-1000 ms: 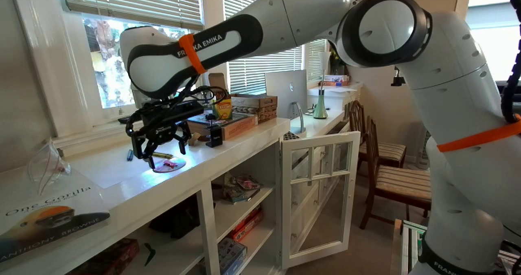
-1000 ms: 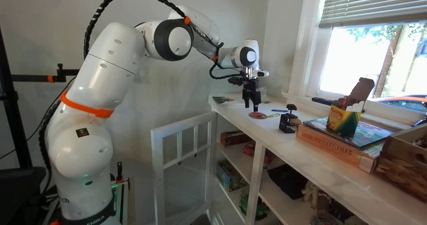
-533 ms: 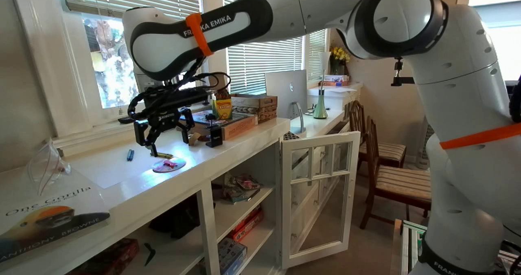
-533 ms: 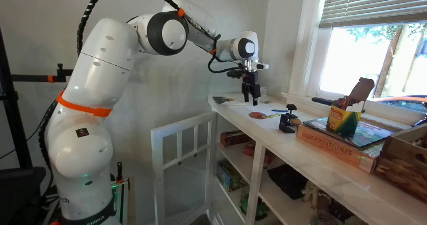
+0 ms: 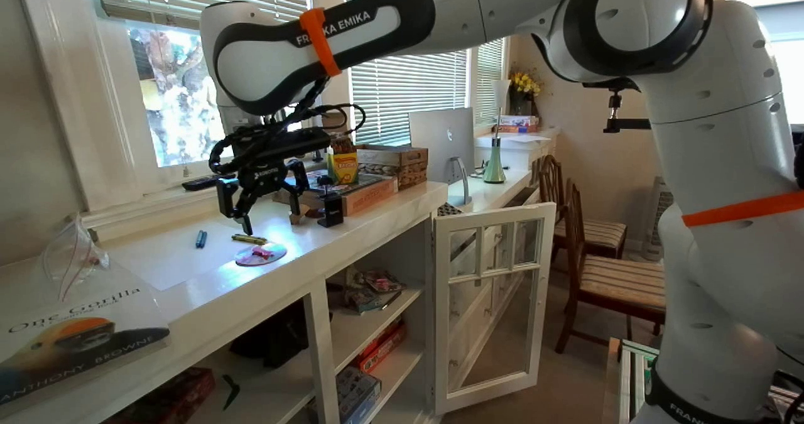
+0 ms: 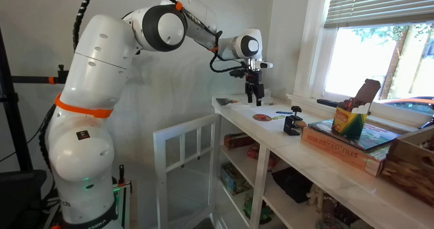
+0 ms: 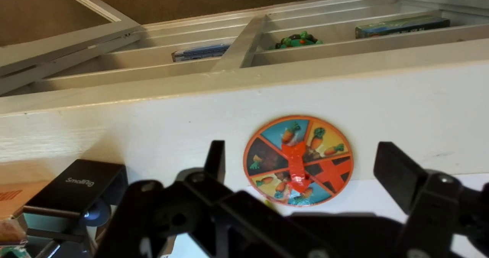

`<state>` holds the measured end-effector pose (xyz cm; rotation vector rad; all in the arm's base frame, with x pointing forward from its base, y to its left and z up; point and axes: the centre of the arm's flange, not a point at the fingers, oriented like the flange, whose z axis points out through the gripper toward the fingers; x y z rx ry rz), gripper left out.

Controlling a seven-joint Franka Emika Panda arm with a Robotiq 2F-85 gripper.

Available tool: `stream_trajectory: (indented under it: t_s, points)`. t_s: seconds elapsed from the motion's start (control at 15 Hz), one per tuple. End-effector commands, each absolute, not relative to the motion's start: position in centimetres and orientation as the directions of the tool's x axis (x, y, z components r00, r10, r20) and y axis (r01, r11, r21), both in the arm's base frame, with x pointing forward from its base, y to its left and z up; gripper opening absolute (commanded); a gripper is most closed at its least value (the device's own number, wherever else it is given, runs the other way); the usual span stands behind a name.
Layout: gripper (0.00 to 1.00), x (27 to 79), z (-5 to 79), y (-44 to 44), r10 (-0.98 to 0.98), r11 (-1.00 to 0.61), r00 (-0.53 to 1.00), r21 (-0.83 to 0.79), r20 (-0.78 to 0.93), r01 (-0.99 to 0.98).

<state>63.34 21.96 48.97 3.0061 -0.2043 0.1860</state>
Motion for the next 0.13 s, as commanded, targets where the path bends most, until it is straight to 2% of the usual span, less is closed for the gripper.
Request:
stream_trajectory:
  t_s: [0.0, 0.07]
  points:
    - [1.0, 61.76, 48.59, 21.24, -0.134, -0.982, 0.983, 0.117, 0.126, -0.149]
    - [1.0, 61.74, 48.59, 21.23, -0.135, -0.981, 0.983, 0.122, 0.121, -0.15]
